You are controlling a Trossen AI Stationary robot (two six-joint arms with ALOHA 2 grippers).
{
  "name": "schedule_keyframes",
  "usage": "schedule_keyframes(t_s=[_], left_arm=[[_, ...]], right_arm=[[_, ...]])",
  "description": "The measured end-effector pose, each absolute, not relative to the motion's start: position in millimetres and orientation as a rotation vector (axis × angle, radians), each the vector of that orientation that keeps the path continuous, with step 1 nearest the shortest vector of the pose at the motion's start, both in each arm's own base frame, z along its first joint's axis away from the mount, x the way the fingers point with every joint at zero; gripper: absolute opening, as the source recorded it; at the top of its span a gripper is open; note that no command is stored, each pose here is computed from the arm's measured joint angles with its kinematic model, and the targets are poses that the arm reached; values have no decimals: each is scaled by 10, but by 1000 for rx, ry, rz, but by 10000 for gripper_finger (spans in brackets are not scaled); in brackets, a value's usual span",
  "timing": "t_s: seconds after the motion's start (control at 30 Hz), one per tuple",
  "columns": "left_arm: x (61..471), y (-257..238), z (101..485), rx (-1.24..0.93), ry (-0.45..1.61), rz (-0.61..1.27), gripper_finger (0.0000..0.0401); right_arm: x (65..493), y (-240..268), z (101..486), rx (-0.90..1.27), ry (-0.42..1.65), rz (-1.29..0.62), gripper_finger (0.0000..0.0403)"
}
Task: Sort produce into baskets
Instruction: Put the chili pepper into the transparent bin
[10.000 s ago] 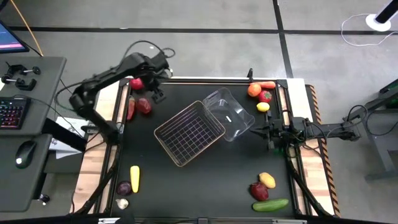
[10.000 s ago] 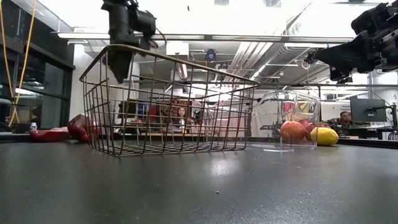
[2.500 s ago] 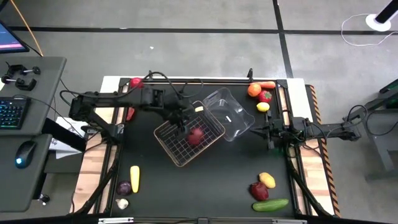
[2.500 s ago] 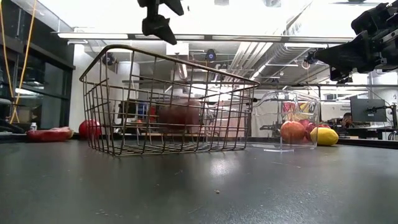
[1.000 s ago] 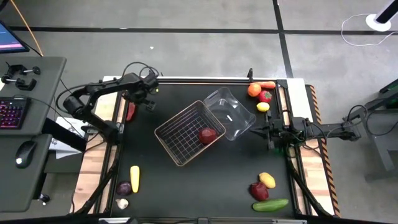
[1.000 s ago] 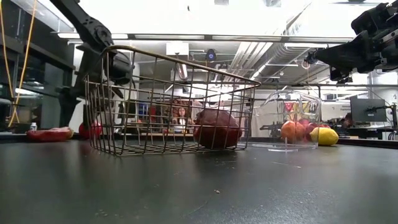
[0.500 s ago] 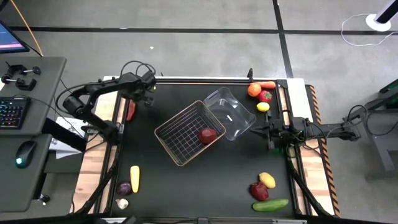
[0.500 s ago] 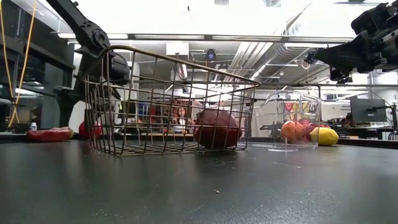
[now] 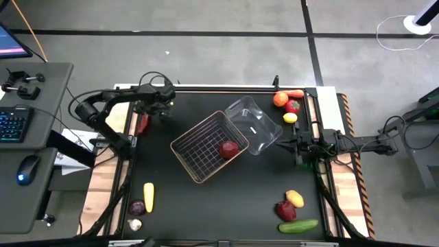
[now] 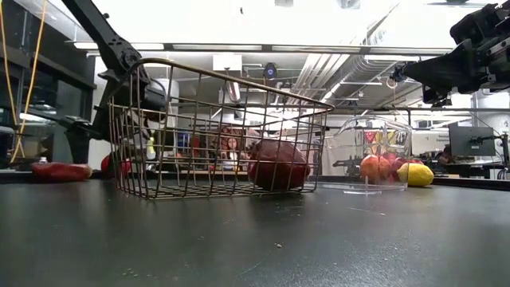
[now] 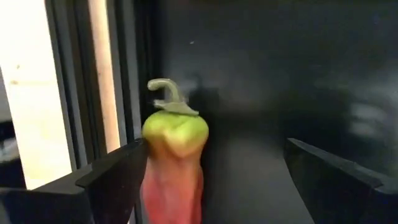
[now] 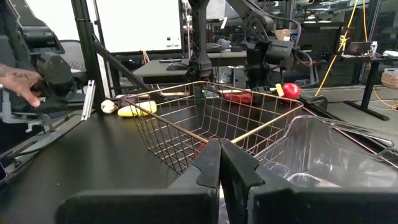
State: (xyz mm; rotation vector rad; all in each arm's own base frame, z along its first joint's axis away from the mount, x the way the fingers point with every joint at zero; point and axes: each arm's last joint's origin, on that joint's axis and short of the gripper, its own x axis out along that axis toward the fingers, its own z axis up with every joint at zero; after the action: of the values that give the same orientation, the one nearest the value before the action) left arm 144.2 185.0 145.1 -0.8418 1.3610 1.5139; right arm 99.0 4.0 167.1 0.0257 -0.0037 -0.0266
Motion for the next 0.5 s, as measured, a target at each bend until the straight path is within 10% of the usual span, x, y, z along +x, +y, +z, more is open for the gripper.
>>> schedule_keyframes(t_s=[0.5], left_arm=[[1516, 1724, 1476, -899, 1366, 1424, 312]], right_arm=[[990, 40, 1671, 26, -4, -26, 0]])
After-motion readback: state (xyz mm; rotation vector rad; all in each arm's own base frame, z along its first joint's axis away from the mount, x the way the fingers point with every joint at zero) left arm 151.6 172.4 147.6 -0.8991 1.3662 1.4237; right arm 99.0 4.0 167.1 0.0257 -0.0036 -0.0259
